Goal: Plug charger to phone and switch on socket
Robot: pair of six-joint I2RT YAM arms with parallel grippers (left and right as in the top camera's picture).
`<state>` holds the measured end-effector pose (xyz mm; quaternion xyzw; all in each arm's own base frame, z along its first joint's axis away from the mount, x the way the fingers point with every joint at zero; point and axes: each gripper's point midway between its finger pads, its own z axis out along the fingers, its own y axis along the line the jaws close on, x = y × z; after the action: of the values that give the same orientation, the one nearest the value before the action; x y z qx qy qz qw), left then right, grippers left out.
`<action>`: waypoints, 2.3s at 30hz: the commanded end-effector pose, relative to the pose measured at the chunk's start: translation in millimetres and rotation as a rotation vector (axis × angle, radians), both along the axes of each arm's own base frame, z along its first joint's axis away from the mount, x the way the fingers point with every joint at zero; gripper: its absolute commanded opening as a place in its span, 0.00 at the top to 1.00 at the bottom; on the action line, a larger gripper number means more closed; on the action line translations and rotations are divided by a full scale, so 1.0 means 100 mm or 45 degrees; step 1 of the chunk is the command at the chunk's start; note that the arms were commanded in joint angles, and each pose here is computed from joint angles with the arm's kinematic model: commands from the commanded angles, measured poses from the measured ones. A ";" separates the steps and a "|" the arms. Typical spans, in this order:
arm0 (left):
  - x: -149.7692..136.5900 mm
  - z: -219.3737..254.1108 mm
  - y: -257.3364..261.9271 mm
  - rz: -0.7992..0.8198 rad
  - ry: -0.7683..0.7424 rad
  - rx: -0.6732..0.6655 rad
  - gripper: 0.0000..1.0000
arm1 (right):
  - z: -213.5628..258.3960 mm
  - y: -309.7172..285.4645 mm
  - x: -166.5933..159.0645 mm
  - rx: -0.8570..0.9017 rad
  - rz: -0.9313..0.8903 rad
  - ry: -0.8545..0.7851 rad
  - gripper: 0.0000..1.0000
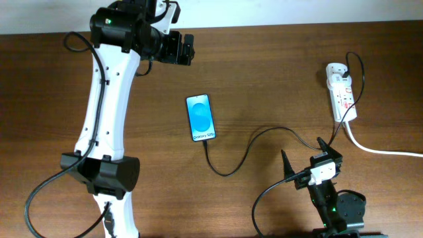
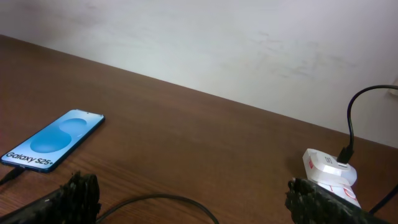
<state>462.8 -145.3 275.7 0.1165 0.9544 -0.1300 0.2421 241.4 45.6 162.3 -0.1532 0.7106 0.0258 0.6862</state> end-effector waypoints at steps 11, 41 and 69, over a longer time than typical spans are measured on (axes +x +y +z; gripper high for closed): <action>0.03 0.01 0.11 0.025 -0.030 0.079 0.01 | -0.02 -0.02 0.00 0.004 -0.017 0.003 0.01; -2.04 -0.68 1.04 0.065 -1.389 0.156 0.01 | -0.02 -0.02 0.00 0.004 -0.016 0.003 0.02; -2.18 -1.16 1.26 0.160 -1.332 0.217 0.01 | -0.02 -0.02 0.00 0.004 -0.017 0.003 0.02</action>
<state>245.1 -19.2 161.2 0.1225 0.7189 0.0357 0.6833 241.3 44.9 162.9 -0.1515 0.7101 0.0241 0.6872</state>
